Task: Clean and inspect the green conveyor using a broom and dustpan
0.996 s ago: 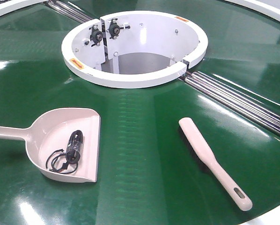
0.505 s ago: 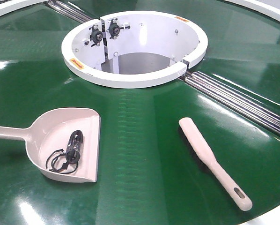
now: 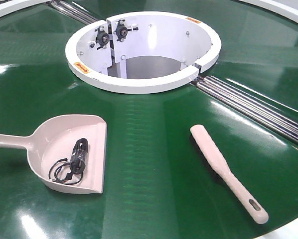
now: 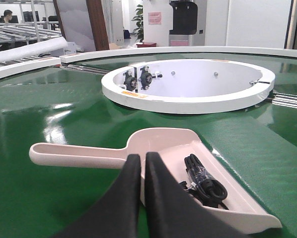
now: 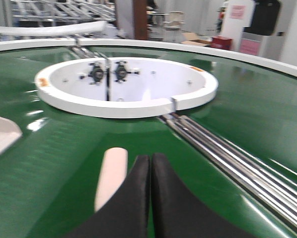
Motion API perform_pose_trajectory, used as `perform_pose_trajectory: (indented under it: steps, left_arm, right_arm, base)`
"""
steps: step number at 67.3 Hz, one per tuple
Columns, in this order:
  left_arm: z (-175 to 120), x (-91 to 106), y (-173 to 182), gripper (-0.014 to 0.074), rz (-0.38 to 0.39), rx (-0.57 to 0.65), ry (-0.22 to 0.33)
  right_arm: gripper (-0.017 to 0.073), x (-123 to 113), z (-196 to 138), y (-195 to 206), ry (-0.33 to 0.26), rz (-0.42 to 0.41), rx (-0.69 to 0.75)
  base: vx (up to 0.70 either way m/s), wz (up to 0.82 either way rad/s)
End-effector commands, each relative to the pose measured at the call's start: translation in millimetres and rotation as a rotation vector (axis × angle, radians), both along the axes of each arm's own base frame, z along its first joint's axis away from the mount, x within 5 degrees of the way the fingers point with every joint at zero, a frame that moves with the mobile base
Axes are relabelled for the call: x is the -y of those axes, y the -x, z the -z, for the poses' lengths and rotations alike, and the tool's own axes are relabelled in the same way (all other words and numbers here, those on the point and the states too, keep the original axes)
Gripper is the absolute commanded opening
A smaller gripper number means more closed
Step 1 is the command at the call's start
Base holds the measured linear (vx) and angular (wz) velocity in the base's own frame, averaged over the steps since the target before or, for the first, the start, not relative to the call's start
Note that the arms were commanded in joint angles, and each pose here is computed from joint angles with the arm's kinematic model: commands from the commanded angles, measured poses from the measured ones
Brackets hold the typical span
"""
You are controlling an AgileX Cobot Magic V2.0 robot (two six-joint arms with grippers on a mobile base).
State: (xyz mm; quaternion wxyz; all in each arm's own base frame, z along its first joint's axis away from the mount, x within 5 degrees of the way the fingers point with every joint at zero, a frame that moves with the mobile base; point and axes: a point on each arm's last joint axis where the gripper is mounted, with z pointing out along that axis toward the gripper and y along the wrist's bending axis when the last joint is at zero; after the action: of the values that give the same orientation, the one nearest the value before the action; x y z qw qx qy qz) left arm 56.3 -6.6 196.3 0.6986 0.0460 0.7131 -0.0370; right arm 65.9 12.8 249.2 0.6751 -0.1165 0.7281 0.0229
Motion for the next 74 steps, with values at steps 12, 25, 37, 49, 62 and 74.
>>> perform_pose_trajectory:
  steps: [12, 25, 37, 49, 62, 74]
  left_arm:
    - [1.4, 0.0, 0.1, -0.0007, 0.0, 0.063, 0.018]
    - [1.4, 0.0, 0.1, -0.0007, 0.0, 0.063, 0.018]
    - [1.4, 0.0, 0.1, -0.0007, 0.0, 0.063, 0.018]
    - [1.4, 0.0, 0.1, -0.0007, 0.0, 0.063, 0.018]
    - [1.4, 0.0, 0.1, -0.0007, 0.0, 0.063, 0.018]
    - [1.4, 0.0, 0.1, -0.0007, 0.0, 0.063, 0.018]
  right_arm:
    - [-0.001, 10.7, 0.1, -3.3, 0.017, 0.161, 0.075]
    - [-0.001, 12.0, 43.3, 1.2, 0.01, 0.179, 0.098]
    - [-0.001, 12.1, 48.7, 10.0, -0.015, 0.179, 0.15]
    - [-0.001, 12.1, 49.2, 10.1, -0.013, 0.179, 0.146]
    - [-0.001, 12.1, 49.2, 10.1, -0.013, 0.179, 0.146]
    - [-0.001, 12.1, 49.2, 10.1, -0.013, 0.179, 0.146]
  base:
    - [0.0, 0.0]
    - [0.0, 0.0]
    - [0.0, 0.0]
    - [0.0, 0.0]
    - [0.0, 0.0]
    - [0.0, 0.0]
